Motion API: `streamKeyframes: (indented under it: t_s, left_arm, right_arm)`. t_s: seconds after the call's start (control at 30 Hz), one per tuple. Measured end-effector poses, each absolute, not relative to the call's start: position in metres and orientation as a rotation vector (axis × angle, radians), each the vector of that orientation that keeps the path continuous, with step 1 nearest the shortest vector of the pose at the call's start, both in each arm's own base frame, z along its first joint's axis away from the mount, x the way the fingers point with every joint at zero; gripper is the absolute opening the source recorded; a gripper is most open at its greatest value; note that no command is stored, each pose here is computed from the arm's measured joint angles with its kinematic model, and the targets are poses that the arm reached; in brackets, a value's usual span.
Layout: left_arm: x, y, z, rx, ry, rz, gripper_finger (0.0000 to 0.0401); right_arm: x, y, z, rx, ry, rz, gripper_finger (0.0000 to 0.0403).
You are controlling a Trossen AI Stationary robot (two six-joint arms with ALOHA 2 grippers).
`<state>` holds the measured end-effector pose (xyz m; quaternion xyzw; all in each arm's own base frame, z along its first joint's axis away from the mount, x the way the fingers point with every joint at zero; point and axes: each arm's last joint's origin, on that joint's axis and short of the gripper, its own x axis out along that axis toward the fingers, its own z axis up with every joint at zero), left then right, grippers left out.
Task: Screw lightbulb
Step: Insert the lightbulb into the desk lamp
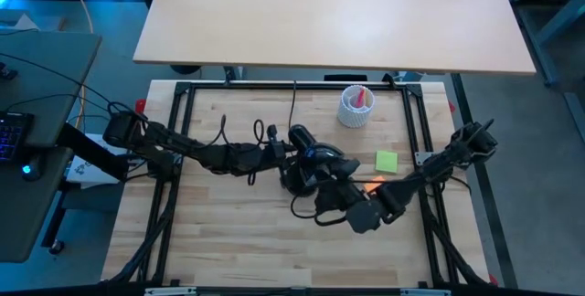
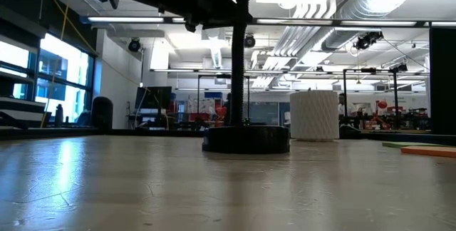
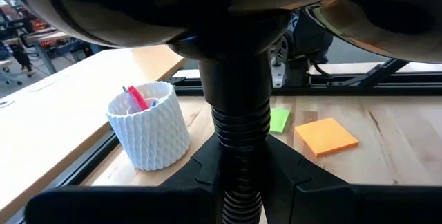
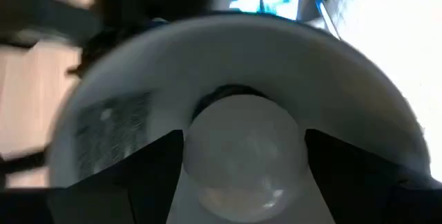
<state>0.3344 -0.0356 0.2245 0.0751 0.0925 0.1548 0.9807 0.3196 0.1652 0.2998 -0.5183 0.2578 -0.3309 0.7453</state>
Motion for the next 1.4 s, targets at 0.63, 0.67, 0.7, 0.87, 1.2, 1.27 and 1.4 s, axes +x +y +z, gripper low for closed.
streamKeyframes:
  t_s: [0.63, 0.67, 0.7, 0.87, 1.2, 1.27, 1.4]
  left_arm:
    - [0.330, -0.055, 0.225, 0.252, 0.189, 0.408, 0.0052]
    - [0.330, -0.055, 0.226, 0.254, 0.189, 0.408, 0.0052]
    - [0.330, -0.055, 0.225, 0.254, 0.189, 0.408, 0.0052]
    - [0.330, -0.054, 0.225, 0.241, 0.190, 0.408, 0.0052]
    - [0.331, -0.051, 0.224, 0.201, 0.190, 0.363, 0.0052]
    - [0.332, -0.048, 0.224, 0.183, 0.189, 0.335, 0.0052]
    - [0.333, -0.045, 0.224, 0.168, 0.187, 0.319, 0.0052]
  right_arm:
    - [0.324, 0.160, 0.316, 0.147, -0.068, -0.923, 0.0298]
    - [0.323, 0.160, 0.316, 0.149, -0.069, -0.921, 0.0298]
    - [0.322, 0.162, 0.317, 0.149, -0.069, -0.917, 0.0298]
    - [0.315, 0.172, 0.324, 0.049, -0.026, -0.882, 0.0298]
    - [0.301, 0.194, 0.317, -0.857, 0.358, -0.701, 0.0298]
    - [0.301, 0.195, 0.311, -1.103, 0.452, -0.616, 0.0298]
    - [0.303, 0.189, 0.300, -1.396, 0.575, -0.498, 0.0298]
